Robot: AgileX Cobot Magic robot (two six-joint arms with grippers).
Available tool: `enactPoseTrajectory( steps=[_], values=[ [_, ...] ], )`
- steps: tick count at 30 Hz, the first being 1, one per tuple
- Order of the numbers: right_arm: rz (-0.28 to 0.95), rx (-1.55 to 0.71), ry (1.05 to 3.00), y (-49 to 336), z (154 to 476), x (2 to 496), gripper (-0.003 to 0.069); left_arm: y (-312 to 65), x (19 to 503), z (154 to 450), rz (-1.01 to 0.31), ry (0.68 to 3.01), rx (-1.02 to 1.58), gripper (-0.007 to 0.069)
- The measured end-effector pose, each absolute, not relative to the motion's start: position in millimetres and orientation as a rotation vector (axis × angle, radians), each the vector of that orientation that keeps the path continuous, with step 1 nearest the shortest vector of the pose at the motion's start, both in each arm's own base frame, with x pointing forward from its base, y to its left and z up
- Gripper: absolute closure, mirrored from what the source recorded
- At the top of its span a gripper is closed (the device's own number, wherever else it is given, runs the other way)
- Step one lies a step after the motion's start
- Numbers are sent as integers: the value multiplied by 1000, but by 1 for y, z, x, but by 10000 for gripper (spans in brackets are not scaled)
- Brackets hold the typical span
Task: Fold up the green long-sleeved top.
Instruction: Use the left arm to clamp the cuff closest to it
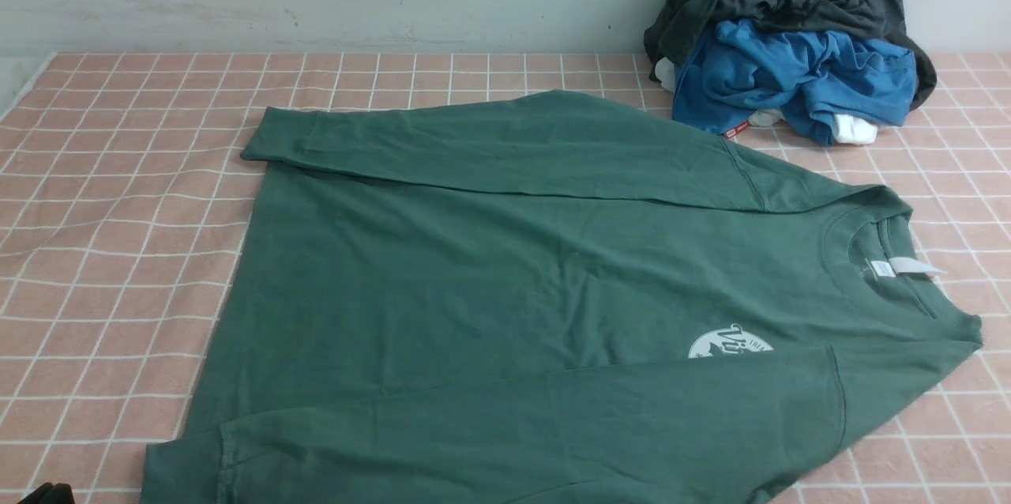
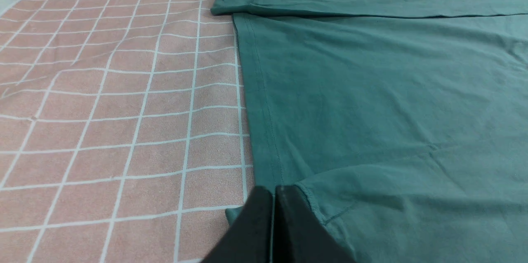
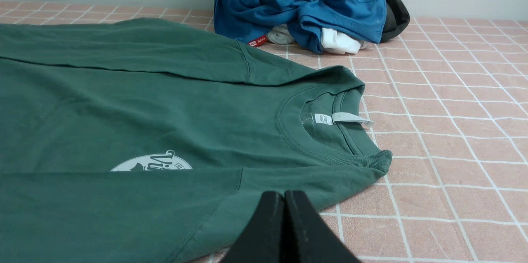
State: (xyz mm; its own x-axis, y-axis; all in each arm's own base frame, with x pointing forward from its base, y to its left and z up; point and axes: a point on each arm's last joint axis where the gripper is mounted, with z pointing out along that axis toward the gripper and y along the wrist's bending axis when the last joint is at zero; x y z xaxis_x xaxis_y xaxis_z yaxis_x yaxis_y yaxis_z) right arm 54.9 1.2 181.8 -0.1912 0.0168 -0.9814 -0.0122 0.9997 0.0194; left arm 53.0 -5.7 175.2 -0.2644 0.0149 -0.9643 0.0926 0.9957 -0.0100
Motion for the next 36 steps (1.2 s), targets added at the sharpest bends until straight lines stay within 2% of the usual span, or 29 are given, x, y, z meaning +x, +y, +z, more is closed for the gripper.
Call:
enactPoseTrajectory(
  steps=[29,36],
  values=[
    [23,1,1763,1,182,55,671,-5,53,175,-61,1836,88,628],
    [2,-12,1687,1,188,56,671,-4,55,179,5,1776,129,628]
  ],
)
